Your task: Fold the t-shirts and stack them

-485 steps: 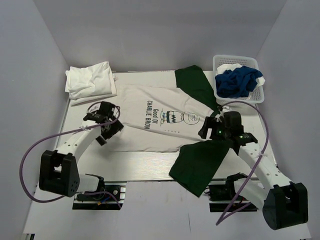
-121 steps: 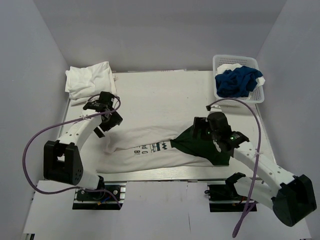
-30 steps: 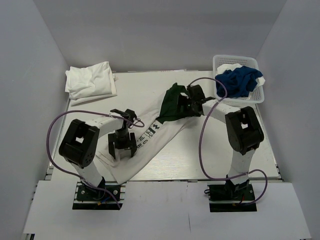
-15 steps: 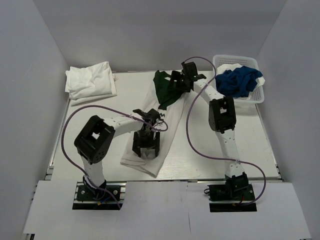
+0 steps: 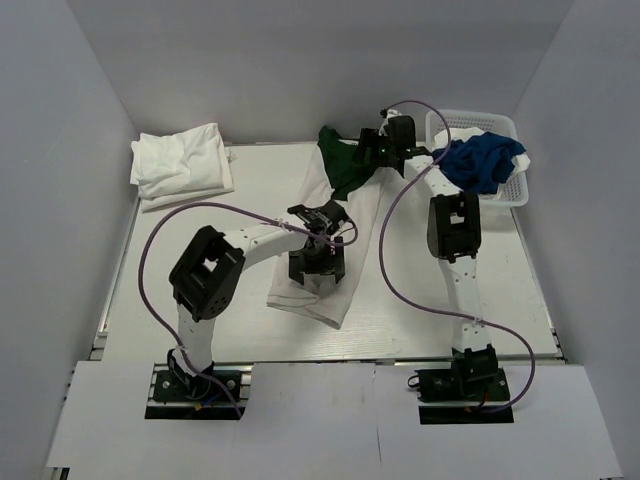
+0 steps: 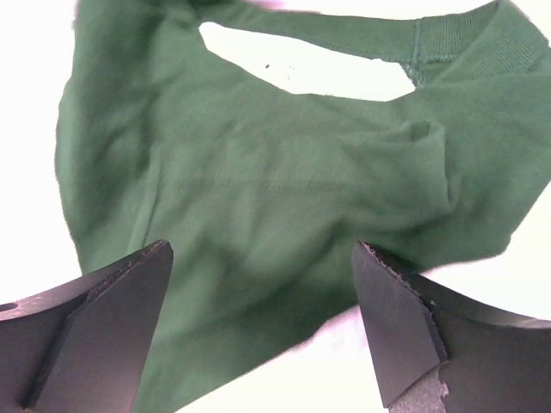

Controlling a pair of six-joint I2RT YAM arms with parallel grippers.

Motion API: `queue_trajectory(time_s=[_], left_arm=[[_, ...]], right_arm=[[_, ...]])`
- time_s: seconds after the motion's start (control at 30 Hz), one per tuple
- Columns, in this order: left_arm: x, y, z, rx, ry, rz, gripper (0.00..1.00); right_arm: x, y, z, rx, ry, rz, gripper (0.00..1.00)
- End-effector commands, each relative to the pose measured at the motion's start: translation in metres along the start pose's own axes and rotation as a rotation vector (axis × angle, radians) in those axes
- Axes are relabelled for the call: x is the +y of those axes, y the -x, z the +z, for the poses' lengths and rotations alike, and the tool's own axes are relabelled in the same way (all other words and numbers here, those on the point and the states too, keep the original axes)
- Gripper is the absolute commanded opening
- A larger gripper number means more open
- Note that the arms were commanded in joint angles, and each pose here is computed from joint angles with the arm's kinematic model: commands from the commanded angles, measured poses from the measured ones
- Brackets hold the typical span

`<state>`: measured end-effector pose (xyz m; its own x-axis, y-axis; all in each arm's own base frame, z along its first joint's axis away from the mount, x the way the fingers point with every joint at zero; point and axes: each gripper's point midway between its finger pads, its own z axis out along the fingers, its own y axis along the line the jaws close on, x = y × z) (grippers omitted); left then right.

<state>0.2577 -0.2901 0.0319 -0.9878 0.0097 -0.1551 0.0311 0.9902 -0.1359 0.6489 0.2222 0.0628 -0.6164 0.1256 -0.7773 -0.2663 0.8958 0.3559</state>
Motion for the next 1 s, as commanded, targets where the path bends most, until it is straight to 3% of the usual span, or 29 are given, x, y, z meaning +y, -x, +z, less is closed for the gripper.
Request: queue_trajectory(time_s=[0.0, 0.1, 0.13, 0.17, 0.27, 0.33, 0.4, 0.43, 0.47, 0.5, 0.53, 0.57, 0.67, 0.77, 0.8, 0.97], left_arm=[[0.021, 0.017, -0.043, -0.174, 0.101, -0.039, 0.98], [0.058, 0.022, -0.069, -0.271, 0.182, -0.129, 1.0], [0.076, 0.014, -0.068, -0.269, 0.227, -0.149, 1.0], [0.087, 0.016, -0.082, -0.334, 0.248, -0.198, 1.0], [0.123, -0.004, -0.078, -0.315, 0.304, -0.265, 1.0], [0.136, -0.009, -0.072, -0.342, 0.258, -0.312, 1.0], [0.135, -0.015, -0.065, -0.325, 0.185, -0.292, 1.0], [0.142, -0.021, -0.059, -0.316, 0.172, -0.3, 1.0], [0.132, -0.018, -0.056, -0.323, 0.109, -0.294, 1.0], [0.125, -0.019, -0.048, -0.303, 0.052, -0.274, 1.0], [0.128, -0.024, -0.045, -0.276, 0.046, -0.262, 1.0], [0.121, -0.019, -0.042, -0.293, 0.005, -0.248, 1.0], [0.118, -0.023, -0.029, -0.255, -0.04, -0.209, 1.0], [0.124, -0.034, -0.016, -0.186, -0.01, -0.191, 0.91], [0.13, -0.042, -0.01, -0.153, -0.001, -0.19, 0.82], [0.138, -0.065, 0.006, -0.092, -0.003, -0.197, 0.62]], right_arm=[[0.063, 0.093, -0.08, -0.183, 0.08, -0.222, 0.9], [0.093, 0.102, -0.128, -0.175, 0.098, -0.299, 0.9], [0.09, 0.064, -0.125, -0.087, 0.089, -0.299, 0.9], [0.098, 0.071, -0.143, -0.107, 0.08, -0.299, 0.9], [0.107, 0.027, -0.171, -0.05, 0.039, -0.282, 0.9], [0.107, 0.006, -0.194, -0.034, -0.041, -0.274, 0.9], [0.108, -0.061, -0.199, 0.089, -0.072, -0.263, 0.9], [0.116, -0.062, -0.216, 0.075, -0.063, -0.269, 0.9], [0.129, -0.098, -0.22, 0.145, -0.038, -0.29, 0.9], [0.115, -0.136, -0.234, 0.233, -0.085, -0.303, 0.9], [0.124, -0.131, -0.244, 0.214, -0.078, -0.321, 0.9], [0.128, -0.162, -0.254, 0.283, -0.082, -0.354, 0.9], [0.13, -0.187, -0.281, 0.353, -0.116, -0.363, 0.9], [0.14, -0.22, -0.317, 0.432, -0.064, -0.419, 0.9], [0.151, -0.232, -0.328, 0.444, -0.018, -0.456, 0.9], [0.149, -0.299, -0.352, 0.577, 0.073, -0.58, 0.9]])
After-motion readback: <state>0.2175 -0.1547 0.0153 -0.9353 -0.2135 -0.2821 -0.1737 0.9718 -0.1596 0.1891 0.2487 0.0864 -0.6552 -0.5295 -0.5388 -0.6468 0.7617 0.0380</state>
